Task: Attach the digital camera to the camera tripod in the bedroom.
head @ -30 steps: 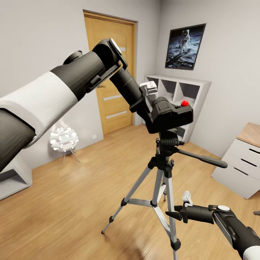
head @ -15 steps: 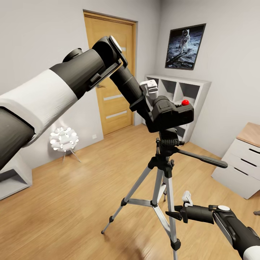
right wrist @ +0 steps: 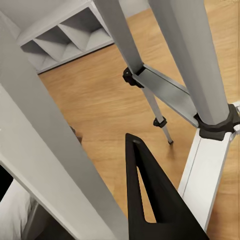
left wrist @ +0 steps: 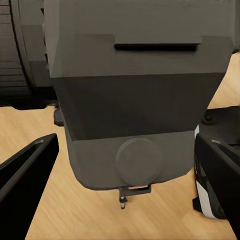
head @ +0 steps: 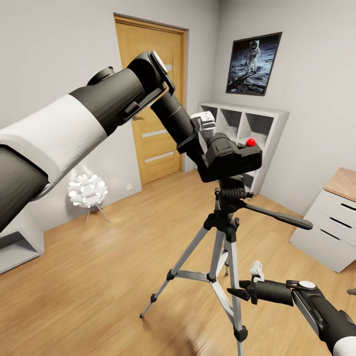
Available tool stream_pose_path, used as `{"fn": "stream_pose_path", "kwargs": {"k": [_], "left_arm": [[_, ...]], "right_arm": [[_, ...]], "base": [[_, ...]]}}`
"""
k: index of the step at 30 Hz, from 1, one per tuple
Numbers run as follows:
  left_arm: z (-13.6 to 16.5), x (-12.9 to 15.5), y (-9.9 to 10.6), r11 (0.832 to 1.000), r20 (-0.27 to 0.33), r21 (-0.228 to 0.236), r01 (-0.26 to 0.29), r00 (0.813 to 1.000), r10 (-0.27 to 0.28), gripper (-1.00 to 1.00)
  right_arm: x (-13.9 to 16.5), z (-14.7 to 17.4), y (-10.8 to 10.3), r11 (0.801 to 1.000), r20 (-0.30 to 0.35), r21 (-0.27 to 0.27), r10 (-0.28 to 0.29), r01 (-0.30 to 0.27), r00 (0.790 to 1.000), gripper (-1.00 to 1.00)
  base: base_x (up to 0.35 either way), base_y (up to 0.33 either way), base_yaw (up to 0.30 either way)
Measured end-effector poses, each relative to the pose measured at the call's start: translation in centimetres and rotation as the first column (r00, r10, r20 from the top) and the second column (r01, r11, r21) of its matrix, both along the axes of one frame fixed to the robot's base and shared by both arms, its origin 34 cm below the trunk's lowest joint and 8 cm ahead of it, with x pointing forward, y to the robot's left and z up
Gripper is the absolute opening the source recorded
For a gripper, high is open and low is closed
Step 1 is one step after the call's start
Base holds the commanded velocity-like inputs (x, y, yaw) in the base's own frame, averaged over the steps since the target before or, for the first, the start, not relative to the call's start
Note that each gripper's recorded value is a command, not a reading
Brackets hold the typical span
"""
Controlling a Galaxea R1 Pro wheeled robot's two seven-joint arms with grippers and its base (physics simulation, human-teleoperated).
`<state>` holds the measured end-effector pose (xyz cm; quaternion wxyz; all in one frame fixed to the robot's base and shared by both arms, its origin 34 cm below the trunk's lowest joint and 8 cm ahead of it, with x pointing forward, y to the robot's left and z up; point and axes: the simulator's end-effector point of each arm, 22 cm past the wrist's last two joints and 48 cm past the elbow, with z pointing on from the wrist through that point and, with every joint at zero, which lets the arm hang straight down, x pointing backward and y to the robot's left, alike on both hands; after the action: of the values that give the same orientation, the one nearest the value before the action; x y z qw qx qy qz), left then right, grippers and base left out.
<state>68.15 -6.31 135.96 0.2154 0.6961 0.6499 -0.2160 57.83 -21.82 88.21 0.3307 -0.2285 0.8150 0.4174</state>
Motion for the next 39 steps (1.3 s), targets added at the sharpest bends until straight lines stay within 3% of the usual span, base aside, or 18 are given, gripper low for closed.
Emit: {"fn": "stream_pose_path", "kwargs": {"k": [6,7,28,39], "left_arm": [[-0.3,-0.1,-0.2,1.0,-0.004,0.006,0.001,1.0,-0.001,-1.0],[-0.3,-0.1,-0.2,1.0,-0.004,0.007,0.001,1.0,-0.001,1.0],[0.5,0.1,-0.4,1.0,0.008,0.007,-0.003,1.0,0.003,1.0],[0.9,-0.2,-0.5,1.0,-0.008,-0.016,0.003,1.0,-0.003,1.0]], "right_arm": [[0.0,0.0,0.0,1.0,0.001,-0.001,0.002,-0.002,1.0,-1.0],[0.0,0.0,0.0,1.0,0.001,-0.001,0.003,-0.003,1.0,-1.0],[0.0,0.0,0.0,1.0,0.003,-0.001,0.004,-0.004,1.0,-1.0],[0.0,0.0,-0.1,1.0,0.003,-0.002,0.003,-0.003,1.0,-1.0]], "base": [[0.0,0.0,0.0],[0.0,0.0,0.0],[0.0,0.0,0.0],[0.0,0.0,0.0]]}}
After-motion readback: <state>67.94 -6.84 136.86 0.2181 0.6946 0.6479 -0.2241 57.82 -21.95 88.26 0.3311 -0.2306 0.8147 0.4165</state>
